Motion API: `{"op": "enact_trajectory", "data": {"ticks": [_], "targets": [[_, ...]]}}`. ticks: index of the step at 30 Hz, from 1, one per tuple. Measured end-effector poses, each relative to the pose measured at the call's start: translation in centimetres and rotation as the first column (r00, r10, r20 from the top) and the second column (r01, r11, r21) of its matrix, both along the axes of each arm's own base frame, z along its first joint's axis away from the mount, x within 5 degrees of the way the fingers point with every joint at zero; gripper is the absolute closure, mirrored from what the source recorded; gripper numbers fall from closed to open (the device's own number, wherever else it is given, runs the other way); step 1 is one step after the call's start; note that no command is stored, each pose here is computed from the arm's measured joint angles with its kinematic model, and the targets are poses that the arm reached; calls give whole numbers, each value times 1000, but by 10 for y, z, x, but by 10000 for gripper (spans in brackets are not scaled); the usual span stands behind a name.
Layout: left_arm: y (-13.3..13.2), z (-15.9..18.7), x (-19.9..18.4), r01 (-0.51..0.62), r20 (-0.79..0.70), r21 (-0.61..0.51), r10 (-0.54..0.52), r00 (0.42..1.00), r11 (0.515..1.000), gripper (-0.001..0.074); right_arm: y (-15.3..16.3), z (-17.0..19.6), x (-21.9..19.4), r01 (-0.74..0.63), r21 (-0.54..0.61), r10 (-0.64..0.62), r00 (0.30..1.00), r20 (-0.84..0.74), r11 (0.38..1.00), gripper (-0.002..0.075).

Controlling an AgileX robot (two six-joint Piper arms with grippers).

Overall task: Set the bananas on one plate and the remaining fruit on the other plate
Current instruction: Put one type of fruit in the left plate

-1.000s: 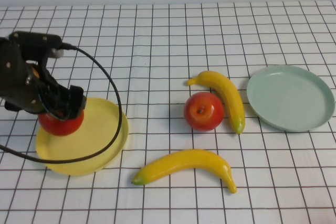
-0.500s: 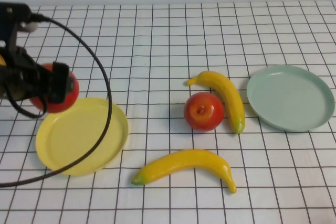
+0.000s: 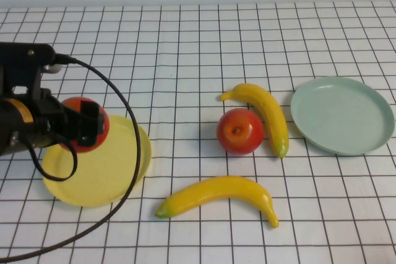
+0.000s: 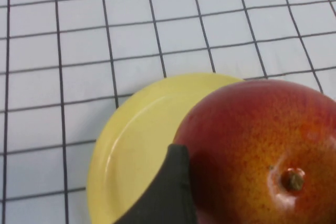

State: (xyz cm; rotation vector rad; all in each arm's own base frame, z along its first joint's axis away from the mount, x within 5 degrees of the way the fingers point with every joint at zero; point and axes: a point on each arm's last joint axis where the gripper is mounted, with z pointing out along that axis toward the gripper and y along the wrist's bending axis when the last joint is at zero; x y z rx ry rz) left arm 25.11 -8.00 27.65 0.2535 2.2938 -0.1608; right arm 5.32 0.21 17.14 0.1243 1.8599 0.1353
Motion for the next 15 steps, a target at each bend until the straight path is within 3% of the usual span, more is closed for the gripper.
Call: {"op": "enact_trajectory", "data": {"ticks": [5,9,15], "targets": [[-1,-3,-8,30,50,31,-32,998,999,66,0,0,0,0,0,0,1000,0,1000,741],[4,-12,-11,-31,40,8,30,999,1000,66,0,0,0,0,0,0,1000,0,1000,741],[4,-7,-15,15,142,19,-17,990,1000,69,0,0,0,0,0,0,1000,0,1000,741]]}}
